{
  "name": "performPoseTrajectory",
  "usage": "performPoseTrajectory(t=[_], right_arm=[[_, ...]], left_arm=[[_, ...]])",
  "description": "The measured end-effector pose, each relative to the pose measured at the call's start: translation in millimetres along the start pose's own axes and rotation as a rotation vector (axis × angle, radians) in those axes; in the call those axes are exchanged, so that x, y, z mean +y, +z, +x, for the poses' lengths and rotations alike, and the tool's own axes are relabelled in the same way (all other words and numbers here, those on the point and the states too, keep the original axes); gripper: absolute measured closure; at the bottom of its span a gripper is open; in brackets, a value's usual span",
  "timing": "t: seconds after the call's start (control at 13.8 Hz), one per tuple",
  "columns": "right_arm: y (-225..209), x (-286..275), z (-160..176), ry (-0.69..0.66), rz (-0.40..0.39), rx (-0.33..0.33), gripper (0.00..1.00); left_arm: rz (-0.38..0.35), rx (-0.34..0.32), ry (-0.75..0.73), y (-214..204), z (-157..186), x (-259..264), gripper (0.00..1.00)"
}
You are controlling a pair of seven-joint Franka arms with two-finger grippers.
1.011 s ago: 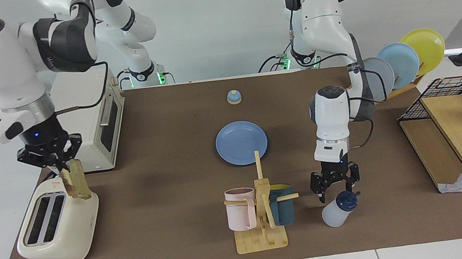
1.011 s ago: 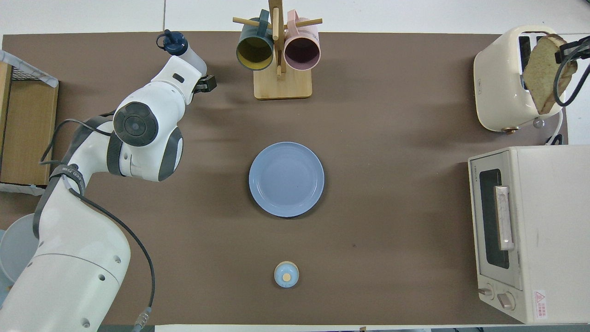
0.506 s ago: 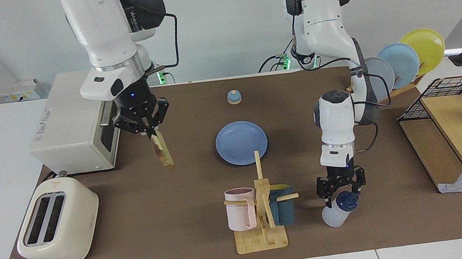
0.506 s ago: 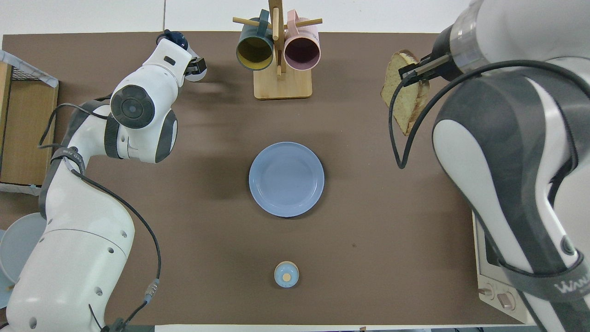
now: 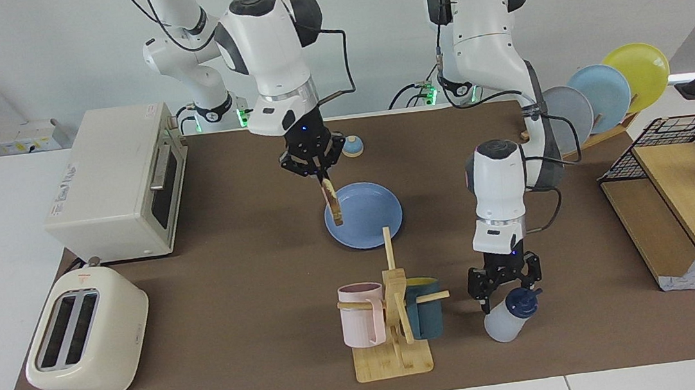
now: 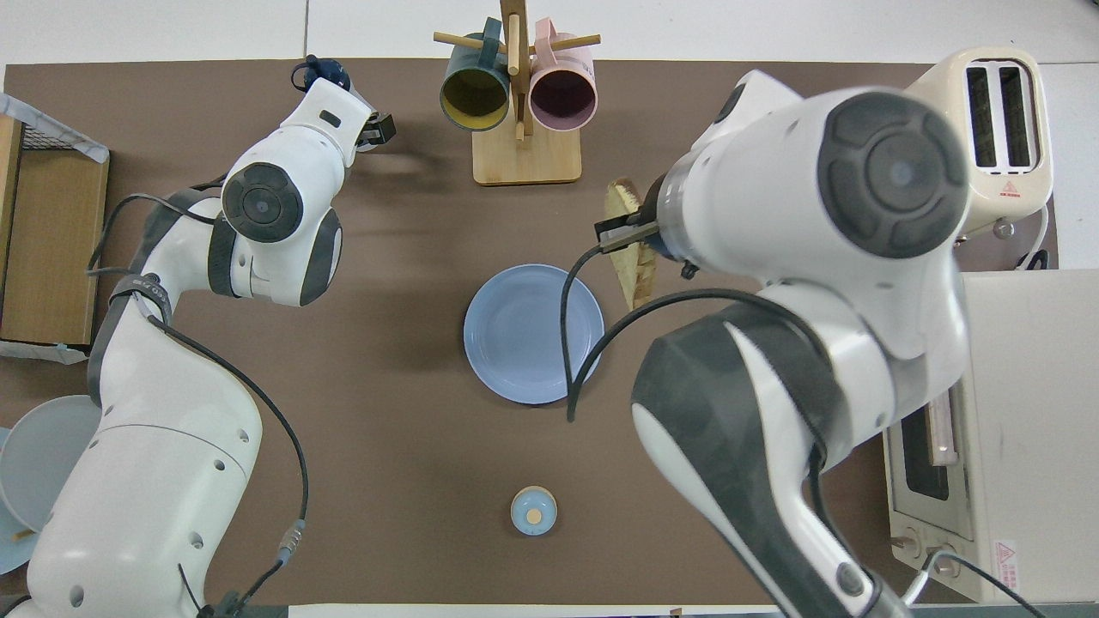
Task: Put bread on plate and add seasoning
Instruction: 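Carry the bread onto the blue plate and release it with the right gripper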
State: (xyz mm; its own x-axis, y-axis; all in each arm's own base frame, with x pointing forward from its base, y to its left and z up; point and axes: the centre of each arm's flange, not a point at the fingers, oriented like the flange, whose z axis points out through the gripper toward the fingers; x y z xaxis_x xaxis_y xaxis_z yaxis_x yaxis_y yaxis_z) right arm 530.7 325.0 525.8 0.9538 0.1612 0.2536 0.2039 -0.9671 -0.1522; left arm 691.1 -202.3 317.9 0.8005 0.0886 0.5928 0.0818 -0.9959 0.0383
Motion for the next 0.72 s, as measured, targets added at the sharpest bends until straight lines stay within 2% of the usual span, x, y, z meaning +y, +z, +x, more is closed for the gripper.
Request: performPoseTrajectory(t=[0.43, 0.72], right_arm=[[63, -55, -29, 0.058, 0.06, 0.044, 0.93], [82, -54, -35, 0.059, 0.069, 0.062, 0.93]], left_arm=[[-0.004, 0.01, 0.007, 3, 2, 4, 0.0], [-0.003, 0.01, 0.032, 10, -1, 9, 0.0]])
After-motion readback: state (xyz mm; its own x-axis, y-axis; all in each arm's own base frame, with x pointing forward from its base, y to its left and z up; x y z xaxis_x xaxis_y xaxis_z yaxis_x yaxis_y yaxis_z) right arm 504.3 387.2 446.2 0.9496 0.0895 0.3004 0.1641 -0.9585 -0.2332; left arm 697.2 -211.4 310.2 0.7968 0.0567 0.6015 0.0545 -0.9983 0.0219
